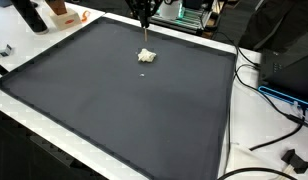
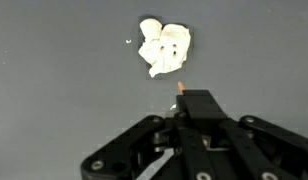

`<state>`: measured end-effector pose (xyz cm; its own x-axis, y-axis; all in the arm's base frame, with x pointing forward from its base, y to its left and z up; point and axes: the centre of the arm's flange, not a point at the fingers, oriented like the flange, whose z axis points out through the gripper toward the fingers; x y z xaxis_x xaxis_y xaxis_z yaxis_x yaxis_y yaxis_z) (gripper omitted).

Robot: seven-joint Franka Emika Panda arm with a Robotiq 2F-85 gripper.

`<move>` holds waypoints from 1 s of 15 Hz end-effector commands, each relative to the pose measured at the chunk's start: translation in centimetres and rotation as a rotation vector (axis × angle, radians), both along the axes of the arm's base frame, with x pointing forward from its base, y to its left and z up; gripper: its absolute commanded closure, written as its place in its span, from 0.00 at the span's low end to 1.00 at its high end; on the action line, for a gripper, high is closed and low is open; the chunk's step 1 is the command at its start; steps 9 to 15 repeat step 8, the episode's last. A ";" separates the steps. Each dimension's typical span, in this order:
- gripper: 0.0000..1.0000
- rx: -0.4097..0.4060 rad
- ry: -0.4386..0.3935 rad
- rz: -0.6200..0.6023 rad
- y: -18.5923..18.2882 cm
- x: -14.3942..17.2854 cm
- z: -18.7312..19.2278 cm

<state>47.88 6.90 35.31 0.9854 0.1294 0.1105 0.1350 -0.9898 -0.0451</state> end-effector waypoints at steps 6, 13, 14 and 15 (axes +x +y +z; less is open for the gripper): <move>0.87 -0.002 -0.006 0.008 0.3 -0.3 0.3; 0.87 -0.003 -0.006 0.008 0.3 -0.3 0.3; 0.87 -0.003 -0.006 0.008 0.3 -0.3 0.3; 0.87 -0.003 -0.006 0.008 0.3 -0.3 0.3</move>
